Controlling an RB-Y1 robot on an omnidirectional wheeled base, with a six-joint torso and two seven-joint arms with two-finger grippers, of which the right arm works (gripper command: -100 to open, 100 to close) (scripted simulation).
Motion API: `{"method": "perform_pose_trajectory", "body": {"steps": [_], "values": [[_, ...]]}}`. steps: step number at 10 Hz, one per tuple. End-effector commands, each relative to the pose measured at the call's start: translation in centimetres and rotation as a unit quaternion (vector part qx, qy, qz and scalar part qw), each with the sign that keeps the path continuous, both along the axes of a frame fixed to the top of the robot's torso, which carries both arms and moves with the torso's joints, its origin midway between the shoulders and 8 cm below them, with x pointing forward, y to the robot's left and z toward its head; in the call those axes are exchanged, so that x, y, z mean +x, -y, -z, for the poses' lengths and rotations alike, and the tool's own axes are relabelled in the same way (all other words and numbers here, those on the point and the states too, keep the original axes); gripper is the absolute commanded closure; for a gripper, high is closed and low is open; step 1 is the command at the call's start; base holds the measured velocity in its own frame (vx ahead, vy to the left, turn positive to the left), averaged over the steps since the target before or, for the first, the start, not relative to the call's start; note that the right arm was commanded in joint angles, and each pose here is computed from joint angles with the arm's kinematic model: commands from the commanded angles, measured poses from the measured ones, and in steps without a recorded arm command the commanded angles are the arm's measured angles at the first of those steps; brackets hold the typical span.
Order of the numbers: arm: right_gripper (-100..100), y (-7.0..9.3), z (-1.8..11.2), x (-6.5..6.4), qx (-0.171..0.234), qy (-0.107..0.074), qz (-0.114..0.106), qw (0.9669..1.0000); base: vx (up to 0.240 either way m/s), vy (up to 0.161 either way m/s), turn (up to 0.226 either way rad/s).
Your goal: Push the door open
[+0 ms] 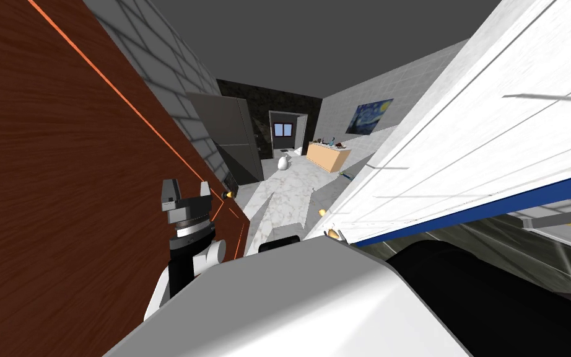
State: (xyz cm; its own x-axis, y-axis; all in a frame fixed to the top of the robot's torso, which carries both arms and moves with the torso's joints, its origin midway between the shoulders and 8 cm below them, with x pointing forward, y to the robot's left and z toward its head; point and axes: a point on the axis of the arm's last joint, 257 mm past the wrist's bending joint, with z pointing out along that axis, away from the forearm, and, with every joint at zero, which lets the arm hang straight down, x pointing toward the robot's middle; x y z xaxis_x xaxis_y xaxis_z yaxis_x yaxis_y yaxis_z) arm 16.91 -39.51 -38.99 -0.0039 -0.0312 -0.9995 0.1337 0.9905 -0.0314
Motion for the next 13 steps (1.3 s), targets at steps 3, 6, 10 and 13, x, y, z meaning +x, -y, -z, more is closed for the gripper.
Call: {"method": "perform_pose_trajectory", "body": {"steps": [3,6,10,13], "values": [[100,0.0,0.0,-0.1,-0.001,0.0,-0.001,1.0,-0.022,0.001,0.006],[100,0.0,0.0,-0.1,-0.001,0.0,-0.001,1.0,-0.008,0.0,-0.002],[100,0.6,-0.3,0.8,0.047,0.016,0.008,0.9987,0.009,-0.001,0.008],[100,1.3,-0.7,1.4,0.087,0.032,0.016,0.9955,0.016,-0.008,0.014]]}}
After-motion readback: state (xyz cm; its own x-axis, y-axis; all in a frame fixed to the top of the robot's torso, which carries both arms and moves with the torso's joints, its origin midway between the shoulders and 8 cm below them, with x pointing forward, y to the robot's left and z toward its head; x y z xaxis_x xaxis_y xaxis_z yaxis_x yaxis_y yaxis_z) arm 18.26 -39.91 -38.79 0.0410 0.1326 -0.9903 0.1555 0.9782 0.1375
